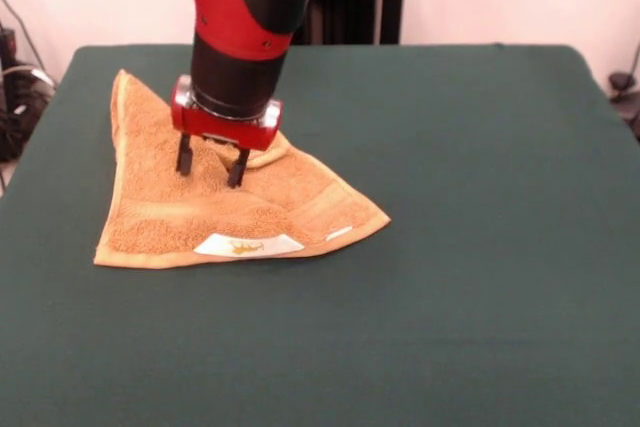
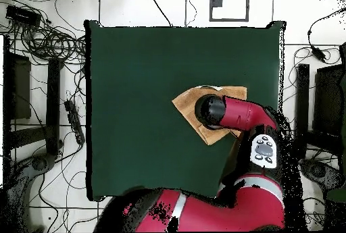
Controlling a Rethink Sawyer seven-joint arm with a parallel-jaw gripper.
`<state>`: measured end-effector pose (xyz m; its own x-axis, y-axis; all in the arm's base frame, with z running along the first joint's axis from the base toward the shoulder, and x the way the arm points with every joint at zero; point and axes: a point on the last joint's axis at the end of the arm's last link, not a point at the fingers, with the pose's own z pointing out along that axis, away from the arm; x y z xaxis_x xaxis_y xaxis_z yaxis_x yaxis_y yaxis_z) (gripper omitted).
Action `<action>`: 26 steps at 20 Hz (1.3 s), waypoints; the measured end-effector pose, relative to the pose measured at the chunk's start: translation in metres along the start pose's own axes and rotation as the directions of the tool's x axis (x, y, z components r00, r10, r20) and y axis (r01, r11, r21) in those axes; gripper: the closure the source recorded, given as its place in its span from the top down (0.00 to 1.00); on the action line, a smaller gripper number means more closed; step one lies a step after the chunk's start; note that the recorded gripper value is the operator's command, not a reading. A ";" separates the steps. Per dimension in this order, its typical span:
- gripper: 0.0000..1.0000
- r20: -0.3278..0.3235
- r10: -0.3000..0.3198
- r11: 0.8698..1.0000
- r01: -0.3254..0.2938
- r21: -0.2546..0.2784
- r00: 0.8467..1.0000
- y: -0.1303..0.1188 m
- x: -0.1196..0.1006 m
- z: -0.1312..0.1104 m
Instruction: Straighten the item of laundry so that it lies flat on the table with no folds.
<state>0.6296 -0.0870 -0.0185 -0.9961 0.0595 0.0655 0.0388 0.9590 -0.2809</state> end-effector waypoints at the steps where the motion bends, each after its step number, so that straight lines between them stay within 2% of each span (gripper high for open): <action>1: 1.00 0.000 -0.003 1.000 0.003 0.007 1.000 0.000 0.001 -0.001; 7: 1.00 0.011 -0.028 0.998 0.027 0.059 1.000 0.001 0.002 -0.019; 18: 1.00 -0.002 0.023 0.998 -0.023 0.062 1.000 0.008 0.009 -0.077; 22: 1.00 -0.006 0.053 0.997 -0.053 0.056 0.999 0.013 0.011 -0.082; 26: 1.00 -0.032 0.097 0.994 -0.095 0.046 0.995 0.019 0.020 -0.074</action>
<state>0.6165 -0.0471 0.0484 -0.9846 0.1609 0.0687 0.1299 0.9353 -0.3292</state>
